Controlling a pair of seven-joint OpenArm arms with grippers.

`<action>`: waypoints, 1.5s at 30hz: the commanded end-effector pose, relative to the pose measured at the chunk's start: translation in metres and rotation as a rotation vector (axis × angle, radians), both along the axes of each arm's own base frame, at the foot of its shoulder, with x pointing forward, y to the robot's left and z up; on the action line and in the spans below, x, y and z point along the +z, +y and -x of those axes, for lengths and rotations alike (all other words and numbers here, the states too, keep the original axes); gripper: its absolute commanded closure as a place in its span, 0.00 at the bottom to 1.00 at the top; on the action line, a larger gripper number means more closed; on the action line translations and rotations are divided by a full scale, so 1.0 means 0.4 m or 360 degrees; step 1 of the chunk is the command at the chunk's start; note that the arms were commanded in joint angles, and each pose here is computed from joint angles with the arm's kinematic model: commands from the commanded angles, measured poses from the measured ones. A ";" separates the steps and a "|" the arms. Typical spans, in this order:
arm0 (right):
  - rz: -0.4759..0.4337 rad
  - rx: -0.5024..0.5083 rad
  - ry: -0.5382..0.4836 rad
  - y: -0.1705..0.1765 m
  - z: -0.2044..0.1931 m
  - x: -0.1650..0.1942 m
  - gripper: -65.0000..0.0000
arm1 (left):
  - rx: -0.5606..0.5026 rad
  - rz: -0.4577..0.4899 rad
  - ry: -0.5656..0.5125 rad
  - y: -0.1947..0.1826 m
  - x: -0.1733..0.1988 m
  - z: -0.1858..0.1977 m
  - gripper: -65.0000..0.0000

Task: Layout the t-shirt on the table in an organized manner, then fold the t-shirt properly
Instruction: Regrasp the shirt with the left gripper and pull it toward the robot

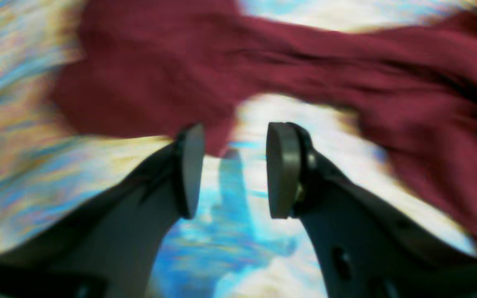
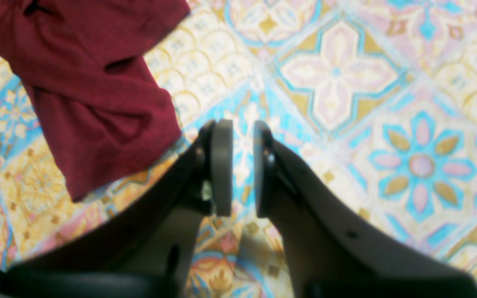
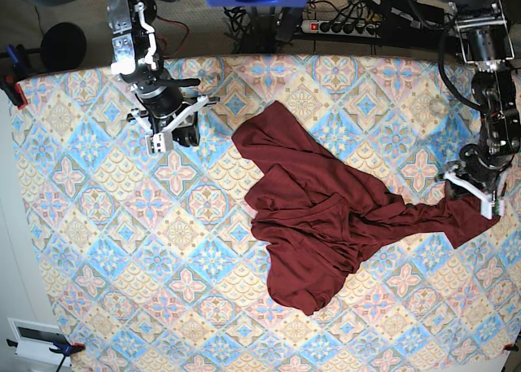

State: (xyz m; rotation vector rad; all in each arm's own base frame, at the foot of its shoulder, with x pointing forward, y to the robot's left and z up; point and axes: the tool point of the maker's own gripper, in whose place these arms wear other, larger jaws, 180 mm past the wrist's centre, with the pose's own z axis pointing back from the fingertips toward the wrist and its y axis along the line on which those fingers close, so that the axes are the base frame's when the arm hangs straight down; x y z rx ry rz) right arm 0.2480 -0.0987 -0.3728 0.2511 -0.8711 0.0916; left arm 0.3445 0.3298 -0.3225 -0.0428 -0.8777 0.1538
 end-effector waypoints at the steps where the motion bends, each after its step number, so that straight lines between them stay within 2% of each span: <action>1: -0.0002 0.0002 -0.0042 -0.003 -0.008 0.014 0.87 | -0.0053 -0.0023 -0.0140 -0.010 0.077 -0.030 0.61; 3: 0.0002 -0.0001 -0.0020 -0.005 -0.005 0.002 0.87 | -0.0118 0.0027 -0.0179 -0.051 0.099 -0.027 0.61; 6: 0.0005 -0.0004 -0.0016 -0.007 -0.009 -0.002 0.87 | -0.0244 0.0105 -0.0177 -0.159 0.077 -0.051 0.61; 10: 0.0004 -0.0001 -0.0020 -0.006 -0.011 -0.001 0.87 | -0.0443 0.0020 -0.0091 -0.293 0.016 -0.096 0.61; 15: 0.0002 0.0001 -0.0027 -0.004 -0.010 0.004 0.87 | -0.0594 -0.0097 -0.0017 -0.425 -0.044 -0.154 0.61; 20: -0.0002 0.0001 -0.0032 -0.003 -0.010 0.007 0.87 | -0.0662 -0.0172 0.0086 -0.485 -0.121 -0.182 0.61; 25: -0.0002 0.0001 -0.0032 -0.003 -0.010 0.007 0.87 | -0.0779 -0.0238 0.0056 -0.544 -0.184 -0.174 0.63; 27: -0.0002 0.0001 -0.0032 -0.003 -0.010 0.007 0.87 | -0.0825 -0.0245 0.0053 -0.562 -0.189 -0.167 0.74; 30: -0.0002 0.0000 -0.0034 -0.003 -0.012 0.008 0.87 | -0.0759 -0.0217 -0.0070 -0.543 -0.130 -0.198 1.00; 33: 0.0000 -0.0003 -0.0037 -0.005 -0.015 0.008 0.87 | -0.0648 -0.0180 -0.0198 -0.501 -0.044 -0.211 0.98; 35: 0.0001 -0.0004 -0.0030 -0.005 -0.013 0.004 0.87 | -0.0573 -0.0189 -0.0283 -0.455 0.025 -0.211 1.00; 38: 0.0001 -0.0005 -0.0025 -0.006 -0.012 0.001 0.87 | -0.0543 -0.0221 -0.0385 -0.419 0.125 -0.182 1.00; 42: 0.0002 -0.0004 -0.0025 -0.007 -0.013 0.001 0.87 | -0.0671 -0.0231 -0.0431 -0.422 0.205 -0.092 1.00; 45: -0.0002 0.0000 -0.0025 -0.005 -0.013 0.001 0.87 | -0.0744 -0.0258 -0.0373 -0.401 0.202 -0.010 1.00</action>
